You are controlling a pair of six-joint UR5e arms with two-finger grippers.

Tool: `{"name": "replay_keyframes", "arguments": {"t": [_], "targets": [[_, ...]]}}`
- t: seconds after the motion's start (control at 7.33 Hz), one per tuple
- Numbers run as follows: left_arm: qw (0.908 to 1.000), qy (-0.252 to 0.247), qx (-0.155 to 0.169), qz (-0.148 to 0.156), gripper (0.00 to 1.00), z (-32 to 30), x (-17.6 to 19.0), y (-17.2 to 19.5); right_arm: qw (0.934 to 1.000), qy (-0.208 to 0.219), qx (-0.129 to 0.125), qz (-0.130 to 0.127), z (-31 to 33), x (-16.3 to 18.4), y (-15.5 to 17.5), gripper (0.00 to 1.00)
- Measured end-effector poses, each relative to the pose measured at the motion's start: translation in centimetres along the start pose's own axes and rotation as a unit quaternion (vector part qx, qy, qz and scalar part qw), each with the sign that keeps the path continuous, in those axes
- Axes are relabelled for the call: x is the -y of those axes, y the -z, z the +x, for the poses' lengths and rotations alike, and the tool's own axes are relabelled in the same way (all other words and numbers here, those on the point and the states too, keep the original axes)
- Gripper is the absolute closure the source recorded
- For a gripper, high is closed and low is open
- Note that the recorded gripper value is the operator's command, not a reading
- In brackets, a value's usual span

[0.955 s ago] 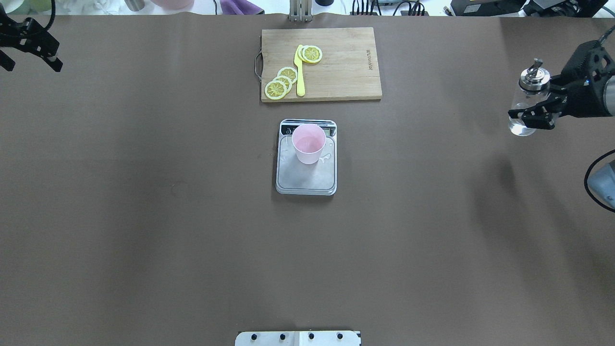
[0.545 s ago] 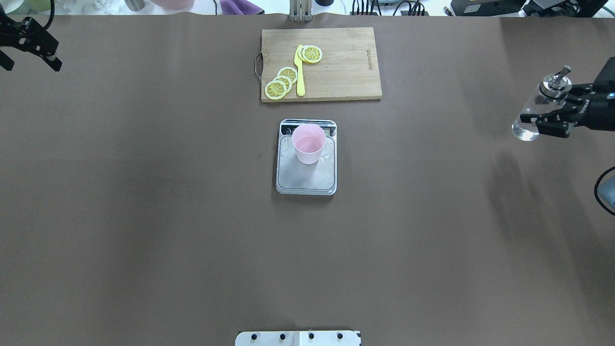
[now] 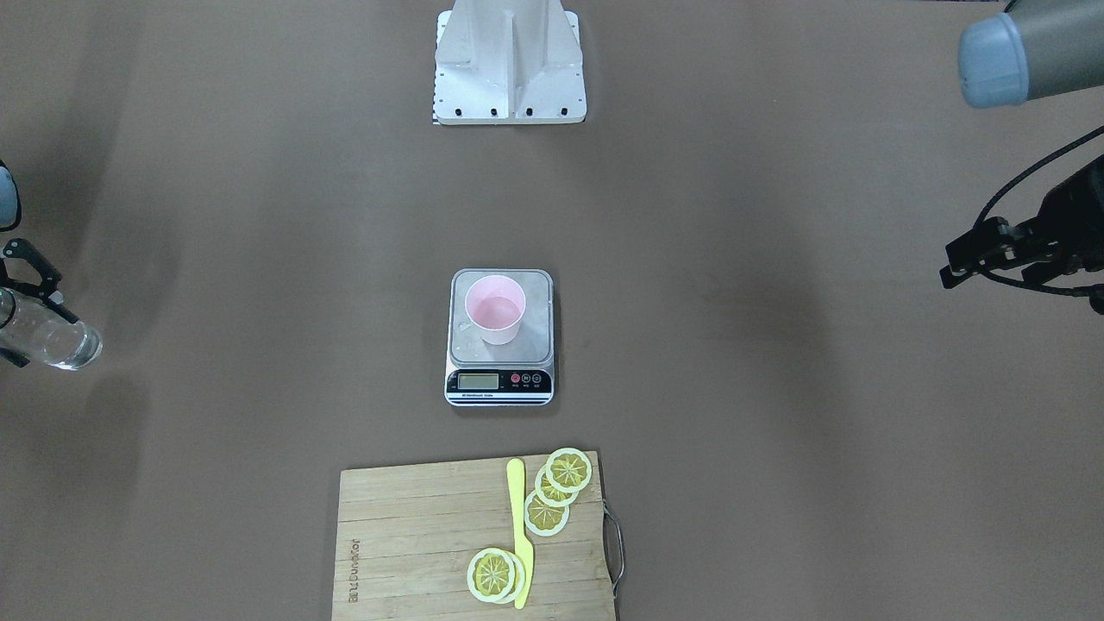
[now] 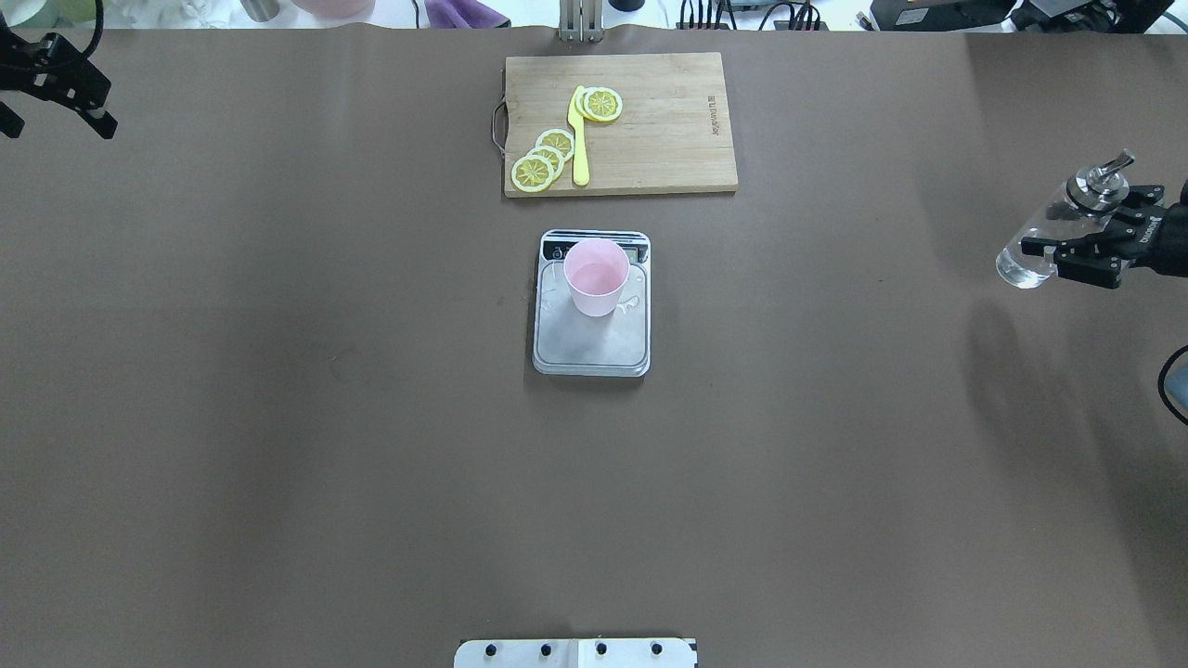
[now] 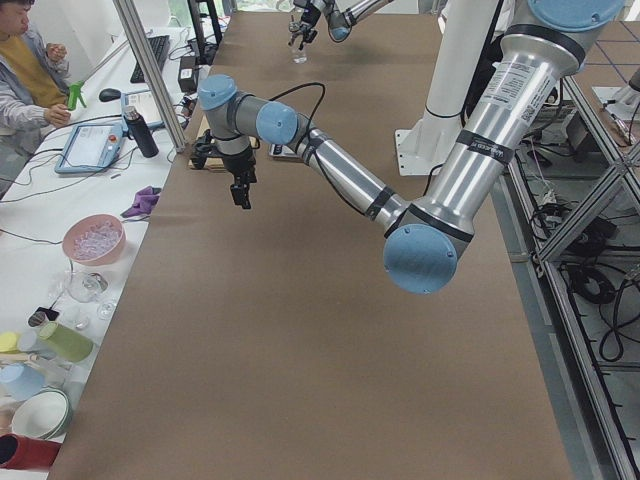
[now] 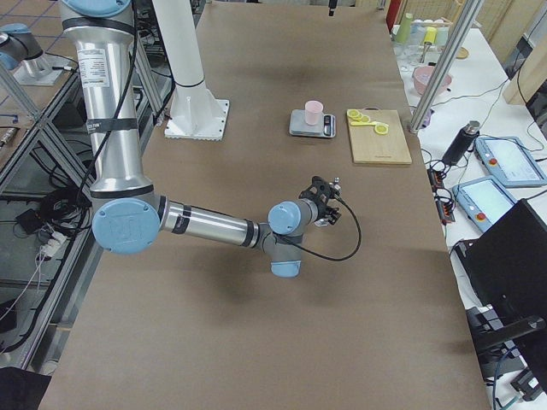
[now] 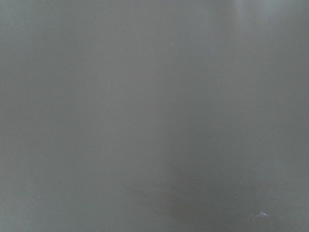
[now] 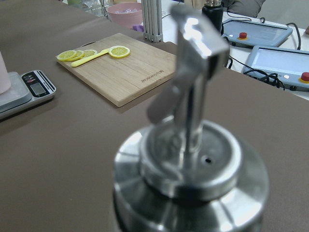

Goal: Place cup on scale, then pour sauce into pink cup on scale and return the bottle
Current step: 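Lower the bottle onto the table and open the right gripper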

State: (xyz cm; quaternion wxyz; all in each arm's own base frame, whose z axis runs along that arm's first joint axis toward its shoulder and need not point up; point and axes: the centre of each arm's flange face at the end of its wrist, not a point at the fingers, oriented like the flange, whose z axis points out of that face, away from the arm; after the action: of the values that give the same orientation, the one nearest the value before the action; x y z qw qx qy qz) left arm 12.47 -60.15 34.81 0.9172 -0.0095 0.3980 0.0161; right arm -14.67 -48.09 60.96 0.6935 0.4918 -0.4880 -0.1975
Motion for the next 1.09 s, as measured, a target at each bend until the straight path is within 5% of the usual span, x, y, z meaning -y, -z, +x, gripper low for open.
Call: {"name": "replay_keyframes", "arguments": {"t": [0.68, 0.82, 1.09], "targets": [[1.0000, -0.002, -0.001, 0.002, 0.03, 0.4, 0.0, 0.3, 0.9994, 0.014, 0.006, -0.032, -0.1, -3.7, -0.3, 1.00], [1.0000, -0.003, -0.001, 0.002, 0.02, 0.4, 0.0, 0.4, 0.9993, 0.014, 0.006, -0.034, -0.1, -4.0, -0.2, 0.93], [1.0000, -0.003, -0.001, 0.003, 0.03, 0.5, 0.0, 0.4, 0.9992, 0.009, 0.008, -0.039, -0.1, -4.4, -0.2, 0.53]]}}
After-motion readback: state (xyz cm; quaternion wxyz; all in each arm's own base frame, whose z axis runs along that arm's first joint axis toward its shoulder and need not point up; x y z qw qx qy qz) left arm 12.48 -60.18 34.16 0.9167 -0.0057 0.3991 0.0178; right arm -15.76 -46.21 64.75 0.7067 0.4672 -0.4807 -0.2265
